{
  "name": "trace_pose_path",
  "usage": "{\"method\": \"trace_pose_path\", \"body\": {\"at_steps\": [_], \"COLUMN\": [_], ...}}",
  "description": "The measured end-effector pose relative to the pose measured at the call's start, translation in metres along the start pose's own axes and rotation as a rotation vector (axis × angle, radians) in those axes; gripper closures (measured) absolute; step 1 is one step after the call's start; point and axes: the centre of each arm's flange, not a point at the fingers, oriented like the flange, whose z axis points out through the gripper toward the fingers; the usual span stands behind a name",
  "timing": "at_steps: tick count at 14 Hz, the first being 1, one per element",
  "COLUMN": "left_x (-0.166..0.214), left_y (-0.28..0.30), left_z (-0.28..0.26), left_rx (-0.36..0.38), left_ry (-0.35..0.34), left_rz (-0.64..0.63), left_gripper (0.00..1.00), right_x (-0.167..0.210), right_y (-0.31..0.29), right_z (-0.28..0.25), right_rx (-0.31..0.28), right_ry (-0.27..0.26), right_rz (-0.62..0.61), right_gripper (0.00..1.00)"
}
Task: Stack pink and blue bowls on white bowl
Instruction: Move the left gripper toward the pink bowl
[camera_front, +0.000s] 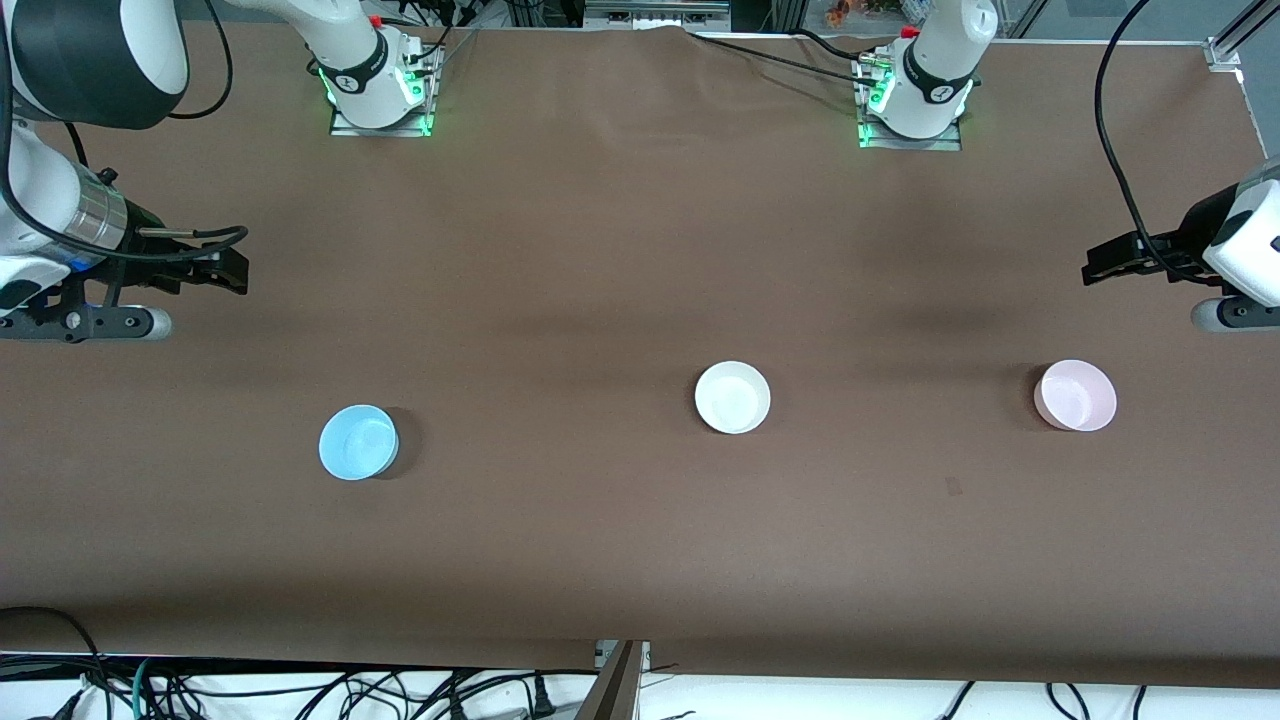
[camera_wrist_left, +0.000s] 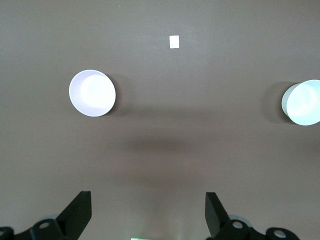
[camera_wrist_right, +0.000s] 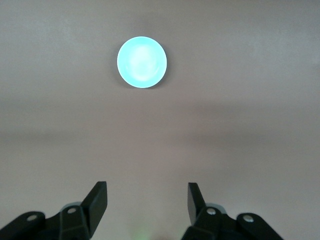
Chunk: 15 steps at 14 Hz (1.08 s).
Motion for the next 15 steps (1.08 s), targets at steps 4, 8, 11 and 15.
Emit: {"method": "trace_pose_path", "body": {"at_steps": [4, 8, 11, 15], "left_x": [0.0, 0.005, 0.018, 0.029], "left_y": [-0.002, -0.066, -0.137, -0.194], "left_z": [0.0, 0.015, 0.066, 0.145], "left_rx": [0.0, -0.003, -0.033, -0.104], "left_ry": [0.001, -0.005, 0.039, 0.07], "left_rz": [-0.003, 0.062, 0.105, 0.112], "left_gripper": [0.0, 0.0, 0.0, 0.0], "right_x": [0.0, 0.0, 0.0, 0.0], "right_y": [0.0, -0.001, -0.001, -0.001], "right_z": [0.0, 0.0, 0.0, 0.0], "right_rx": [0.0, 0.0, 0.0, 0.0], "right_ry": [0.0, 0.0, 0.0, 0.0], "right_rz": [-0.001, -0.001, -0.001, -0.001], "right_gripper": [0.26, 0.26, 0.26, 0.26]}}
